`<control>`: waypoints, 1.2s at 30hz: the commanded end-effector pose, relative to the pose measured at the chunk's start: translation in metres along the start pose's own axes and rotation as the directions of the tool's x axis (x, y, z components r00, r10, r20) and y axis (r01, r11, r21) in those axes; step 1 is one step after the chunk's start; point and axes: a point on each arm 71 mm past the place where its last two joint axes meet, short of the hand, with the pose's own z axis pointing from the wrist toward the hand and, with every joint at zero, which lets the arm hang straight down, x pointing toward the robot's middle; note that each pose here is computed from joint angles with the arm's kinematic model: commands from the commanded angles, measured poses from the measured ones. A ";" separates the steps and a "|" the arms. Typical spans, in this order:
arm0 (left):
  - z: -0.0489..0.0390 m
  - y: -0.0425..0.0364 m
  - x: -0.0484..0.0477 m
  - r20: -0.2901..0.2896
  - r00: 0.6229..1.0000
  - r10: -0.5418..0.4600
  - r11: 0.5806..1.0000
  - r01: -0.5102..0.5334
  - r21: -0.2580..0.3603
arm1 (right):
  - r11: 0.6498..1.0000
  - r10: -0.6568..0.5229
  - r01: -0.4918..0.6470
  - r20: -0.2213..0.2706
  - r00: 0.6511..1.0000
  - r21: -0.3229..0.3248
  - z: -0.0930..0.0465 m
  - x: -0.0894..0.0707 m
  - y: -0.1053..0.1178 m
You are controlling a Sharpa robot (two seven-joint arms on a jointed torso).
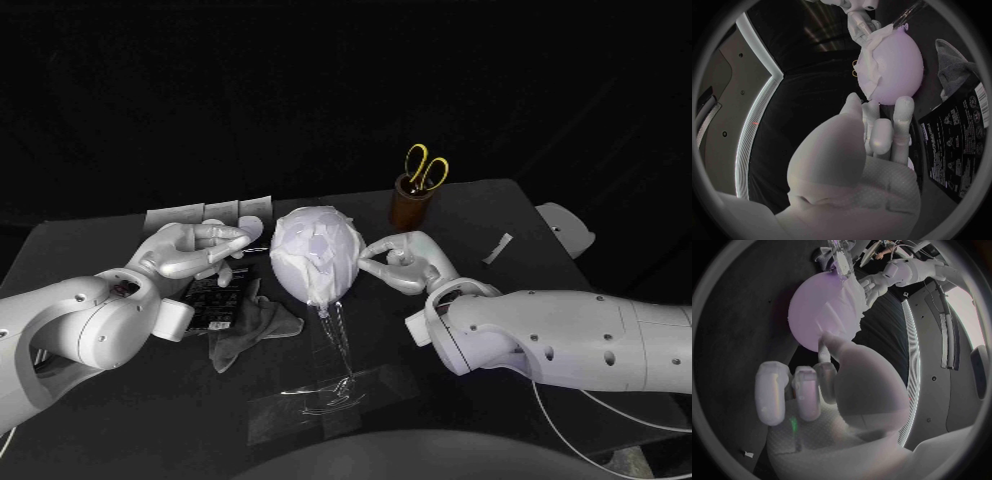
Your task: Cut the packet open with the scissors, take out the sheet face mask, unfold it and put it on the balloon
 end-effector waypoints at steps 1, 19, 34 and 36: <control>0.0001 -0.0012 0.0021 -0.017 1.000 -0.001 1.000 0.001 0.008 | 1.000 -0.005 0.005 0.008 1.000 -0.012 -0.001 -0.002 0.001; -0.0002 -0.0008 0.0011 -0.016 1.000 -0.001 1.000 0.001 0.006 | 0.999 -0.025 0.023 0.036 0.999 0.039 -0.002 -0.017 -0.009; -0.0002 -0.0007 0.0010 -0.015 1.000 -0.001 1.000 0.001 0.005 | 0.994 -0.042 0.043 -0.012 0.999 0.103 0.002 -0.012 -0.017; -0.0002 -0.0007 0.0011 -0.016 1.000 -0.001 1.000 0.001 0.005 | 0.993 -0.042 0.045 -0.028 0.999 0.112 0.002 -0.010 -0.017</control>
